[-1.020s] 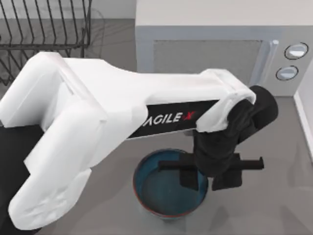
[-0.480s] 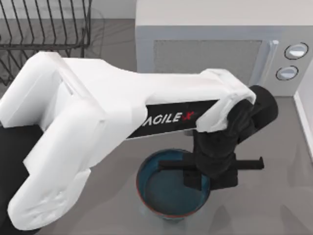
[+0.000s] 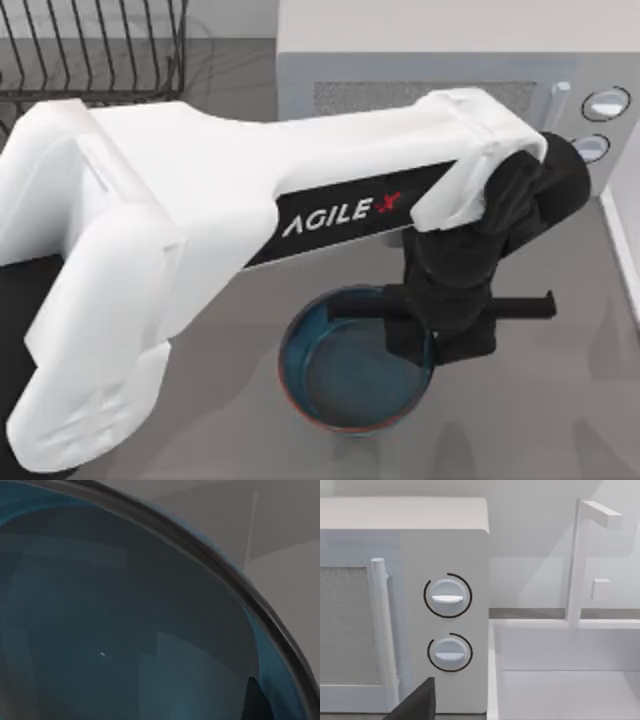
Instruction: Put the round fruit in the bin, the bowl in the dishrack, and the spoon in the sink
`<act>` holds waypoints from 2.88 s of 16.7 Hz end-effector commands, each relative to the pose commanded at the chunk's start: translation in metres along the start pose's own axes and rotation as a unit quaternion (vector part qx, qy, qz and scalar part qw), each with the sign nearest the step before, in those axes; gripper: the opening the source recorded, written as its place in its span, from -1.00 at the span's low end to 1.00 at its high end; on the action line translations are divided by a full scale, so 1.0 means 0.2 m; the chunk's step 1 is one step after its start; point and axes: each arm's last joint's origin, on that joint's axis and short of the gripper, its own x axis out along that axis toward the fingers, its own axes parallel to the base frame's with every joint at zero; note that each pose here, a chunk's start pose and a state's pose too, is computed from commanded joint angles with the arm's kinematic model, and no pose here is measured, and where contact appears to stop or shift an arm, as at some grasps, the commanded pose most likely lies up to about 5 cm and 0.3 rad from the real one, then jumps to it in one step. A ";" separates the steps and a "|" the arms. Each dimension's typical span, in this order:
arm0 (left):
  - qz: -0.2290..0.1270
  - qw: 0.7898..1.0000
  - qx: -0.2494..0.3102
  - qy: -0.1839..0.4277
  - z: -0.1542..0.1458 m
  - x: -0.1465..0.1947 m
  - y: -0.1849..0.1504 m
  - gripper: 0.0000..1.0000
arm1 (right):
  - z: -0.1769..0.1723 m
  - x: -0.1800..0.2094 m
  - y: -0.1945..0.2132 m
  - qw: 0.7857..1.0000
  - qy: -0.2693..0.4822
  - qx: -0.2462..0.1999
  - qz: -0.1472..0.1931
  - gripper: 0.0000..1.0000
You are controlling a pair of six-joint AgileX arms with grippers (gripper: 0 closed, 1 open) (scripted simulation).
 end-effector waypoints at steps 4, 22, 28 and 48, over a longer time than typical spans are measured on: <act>0.001 1.000 0.000 0.001 -0.01 -0.23 0.02 -1.00 | 0.00 0.00 0.00 1.000 0.000 0.000 0.000 1.00; -0.195 0.905 -0.015 -0.378 0.39 -0.87 1.28 -1.00 | 0.00 0.00 0.00 1.000 0.000 0.000 0.000 1.00; -0.085 0.761 -0.010 -0.643 -0.01 -1.24 1.80 -1.00 | 0.00 0.00 0.00 1.000 0.000 0.000 0.000 1.00; -0.001 0.710 -0.001 -0.704 0.06 -1.05 2.01 -1.00 | 0.00 0.00 0.00 1.000 0.000 0.000 0.000 1.00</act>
